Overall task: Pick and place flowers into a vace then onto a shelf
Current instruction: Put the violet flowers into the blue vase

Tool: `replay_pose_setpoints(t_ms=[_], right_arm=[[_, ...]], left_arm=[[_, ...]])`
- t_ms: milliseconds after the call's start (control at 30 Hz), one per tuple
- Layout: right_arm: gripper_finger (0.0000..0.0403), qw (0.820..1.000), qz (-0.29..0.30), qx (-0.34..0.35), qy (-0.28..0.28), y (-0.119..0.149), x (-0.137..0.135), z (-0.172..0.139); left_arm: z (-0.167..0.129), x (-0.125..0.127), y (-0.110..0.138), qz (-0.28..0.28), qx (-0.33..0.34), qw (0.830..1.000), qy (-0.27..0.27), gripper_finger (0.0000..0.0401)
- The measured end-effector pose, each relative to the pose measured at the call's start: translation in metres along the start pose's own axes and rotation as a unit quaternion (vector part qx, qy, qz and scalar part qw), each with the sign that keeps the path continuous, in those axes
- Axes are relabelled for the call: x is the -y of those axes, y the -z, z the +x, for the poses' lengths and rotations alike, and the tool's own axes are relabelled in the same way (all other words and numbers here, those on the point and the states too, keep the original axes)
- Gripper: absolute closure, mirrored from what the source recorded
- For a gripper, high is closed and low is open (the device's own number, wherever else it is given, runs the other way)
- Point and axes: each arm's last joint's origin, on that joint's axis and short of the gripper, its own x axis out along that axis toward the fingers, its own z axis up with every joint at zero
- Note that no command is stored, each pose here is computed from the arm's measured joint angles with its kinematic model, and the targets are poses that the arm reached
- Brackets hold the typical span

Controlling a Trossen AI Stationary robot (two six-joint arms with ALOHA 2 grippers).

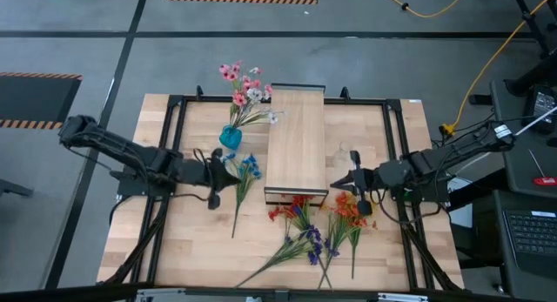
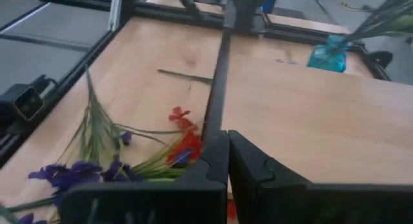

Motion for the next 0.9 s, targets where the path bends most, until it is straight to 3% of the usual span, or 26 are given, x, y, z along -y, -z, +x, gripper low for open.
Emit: replay_pose_setpoints(t_ms=[167, 433, 667, 900], right_arm=[[0.0395, 0.999, -0.005, -0.002, 0.04, 0.0, -0.002, 0.001], [0.0395, 0.999, -0.007, -0.003, 0.041, 0.001, -0.002, 0.002], [0.0395, 0.999, -0.009, -0.003, 0.041, 0.001, -0.002, 0.002], [0.0395, 0.999, -0.012, -0.006, 0.041, 0.001, -0.002, 0.002]], left_arm=[[0.013, 0.025, -0.011, -0.013, -0.065, 0.998, -0.009, 0.0399], [0.042, 0.077, -0.033, -0.008, -0.119, 0.993, 0.016, 0.0399], [0.065, 0.127, -0.052, -0.013, -0.219, 0.976, -0.018, 0.0399], [0.097, 0.166, -0.066, -0.023, -0.23, 0.973, -0.021, 0.0398]])
